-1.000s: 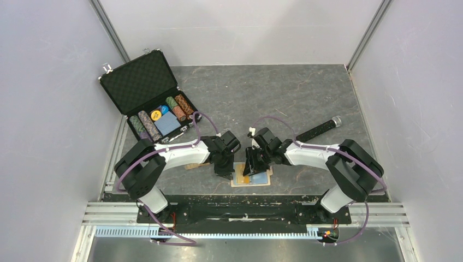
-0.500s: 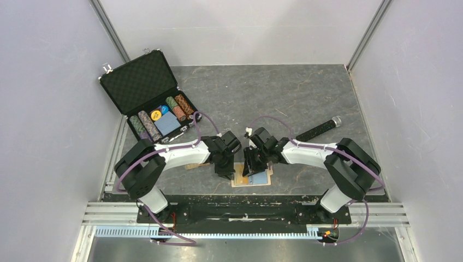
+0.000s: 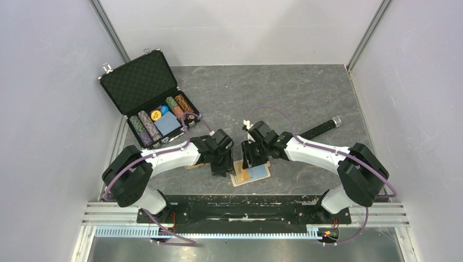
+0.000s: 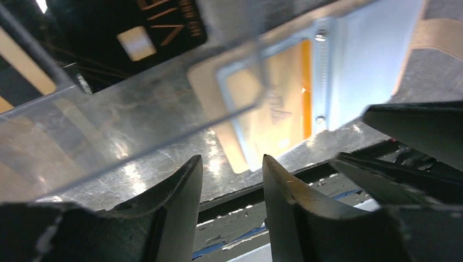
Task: Put the credit cards into the card holder
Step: Insert the credit card into the card slot, then close the card holder at the center of the board.
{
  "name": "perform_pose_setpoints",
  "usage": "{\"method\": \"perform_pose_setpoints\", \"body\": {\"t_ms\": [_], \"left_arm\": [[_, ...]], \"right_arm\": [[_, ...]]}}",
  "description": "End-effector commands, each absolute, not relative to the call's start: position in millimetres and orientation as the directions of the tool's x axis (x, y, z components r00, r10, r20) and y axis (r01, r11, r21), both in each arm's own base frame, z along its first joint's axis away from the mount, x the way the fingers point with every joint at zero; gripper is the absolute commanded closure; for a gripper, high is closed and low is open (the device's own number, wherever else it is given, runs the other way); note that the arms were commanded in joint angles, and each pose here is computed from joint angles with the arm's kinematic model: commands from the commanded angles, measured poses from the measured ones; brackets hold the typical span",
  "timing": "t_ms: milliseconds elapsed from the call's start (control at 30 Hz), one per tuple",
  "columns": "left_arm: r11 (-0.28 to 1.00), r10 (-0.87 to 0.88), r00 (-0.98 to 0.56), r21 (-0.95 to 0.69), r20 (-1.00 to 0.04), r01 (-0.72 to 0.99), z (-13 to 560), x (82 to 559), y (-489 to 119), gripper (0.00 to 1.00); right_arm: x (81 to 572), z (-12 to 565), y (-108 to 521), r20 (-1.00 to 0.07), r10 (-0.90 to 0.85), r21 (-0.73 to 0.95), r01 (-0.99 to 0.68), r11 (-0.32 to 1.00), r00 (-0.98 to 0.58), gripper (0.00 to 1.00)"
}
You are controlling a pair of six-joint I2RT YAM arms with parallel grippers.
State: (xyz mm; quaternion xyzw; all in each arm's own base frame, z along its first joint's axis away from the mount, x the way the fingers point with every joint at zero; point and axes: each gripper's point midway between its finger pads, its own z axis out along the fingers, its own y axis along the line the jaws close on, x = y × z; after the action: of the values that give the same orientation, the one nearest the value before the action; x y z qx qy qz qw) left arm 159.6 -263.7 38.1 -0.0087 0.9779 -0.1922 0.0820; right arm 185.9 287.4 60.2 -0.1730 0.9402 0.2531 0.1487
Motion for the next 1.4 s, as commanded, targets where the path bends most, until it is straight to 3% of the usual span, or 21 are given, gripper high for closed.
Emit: {"method": "perform_pose_setpoints", "body": {"t_ms": [0,200,533,867,1133,1367], "left_arm": [[0.881,-0.137,-0.985,-0.468,-0.107,-0.071,35.7,156.9,-266.8,0.47],[0.839,-0.211,-0.975,-0.525,-0.068,-0.145,23.4,152.8,-266.0,0.36],[0.844,-0.307,-0.946,-0.489,-0.104,-0.22,9.3,168.4,-260.9,0.35],[0.935,-0.267,-0.924,-0.305,-0.274,-0.18,21.7,207.3,-238.9,0.3],[0.933,-0.206,-0.94,-0.343,-0.271,-0.106,32.2,229.1,-258.6,0.24],[0.902,-0.236,-0.938,-0.417,-0.256,-0.113,49.4,211.6,-255.4,0.23]], "right_arm": [[187.5,58.5,272.7,-0.385,-0.259,0.38,-0.408,0.83,-0.886,0.63],[190.8,39.8,249.3,-0.36,-0.25,0.35,-0.378,0.857,-0.899,0.69],[170.4,-1.1,208.8,-0.258,-0.26,0.283,-0.33,0.901,-0.93,0.88],[180.6,22.1,221.0,-0.306,-0.212,0.337,-0.314,0.887,-0.928,0.85],[201.6,42.5,222.0,-0.351,-0.187,0.346,-0.313,0.884,-0.918,0.85],[209.1,33.0,212.9,-0.338,-0.208,0.32,-0.32,0.892,-0.918,0.85]]}}
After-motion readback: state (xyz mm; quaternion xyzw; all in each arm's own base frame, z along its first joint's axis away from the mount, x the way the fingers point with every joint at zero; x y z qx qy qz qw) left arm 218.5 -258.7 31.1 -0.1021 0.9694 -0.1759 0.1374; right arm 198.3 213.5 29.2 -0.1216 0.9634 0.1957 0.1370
